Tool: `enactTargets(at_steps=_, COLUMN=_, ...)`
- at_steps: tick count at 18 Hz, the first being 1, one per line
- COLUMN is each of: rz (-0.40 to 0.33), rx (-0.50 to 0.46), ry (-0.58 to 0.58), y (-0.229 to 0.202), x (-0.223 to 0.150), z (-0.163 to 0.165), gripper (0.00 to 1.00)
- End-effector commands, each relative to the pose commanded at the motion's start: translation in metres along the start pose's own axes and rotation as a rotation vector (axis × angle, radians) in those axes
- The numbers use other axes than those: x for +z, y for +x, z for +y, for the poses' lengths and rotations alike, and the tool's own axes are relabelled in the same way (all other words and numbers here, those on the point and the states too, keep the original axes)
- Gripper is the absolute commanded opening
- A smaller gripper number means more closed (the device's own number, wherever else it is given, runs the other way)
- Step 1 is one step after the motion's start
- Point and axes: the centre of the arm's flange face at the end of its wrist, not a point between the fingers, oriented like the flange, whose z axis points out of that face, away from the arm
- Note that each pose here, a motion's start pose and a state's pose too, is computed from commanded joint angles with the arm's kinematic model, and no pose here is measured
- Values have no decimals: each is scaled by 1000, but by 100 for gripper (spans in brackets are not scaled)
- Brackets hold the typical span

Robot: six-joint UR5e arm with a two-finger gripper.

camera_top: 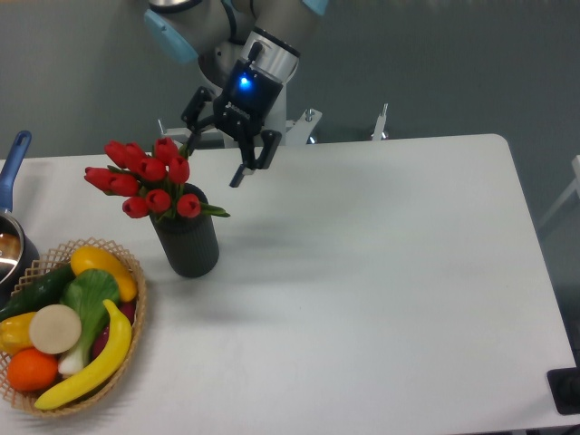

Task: Pick up the flowers from the vase
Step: 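Lower the gripper around the tulip stems and close it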

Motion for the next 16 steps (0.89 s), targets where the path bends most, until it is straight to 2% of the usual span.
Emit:
enactTargets(at_steps=3, rz=29, rx=10, ry=46, y=-2, x=5, z=0, gripper=100)
enactTargets(at_steps=6, rz=34, rx=4, ry=45, y=-3, x=7, z=2, gripper=100)
enactTargets(at_steps=16, rz=140, rx=-29, ry=38, y=-8, x=46, z=9, gripper=100)
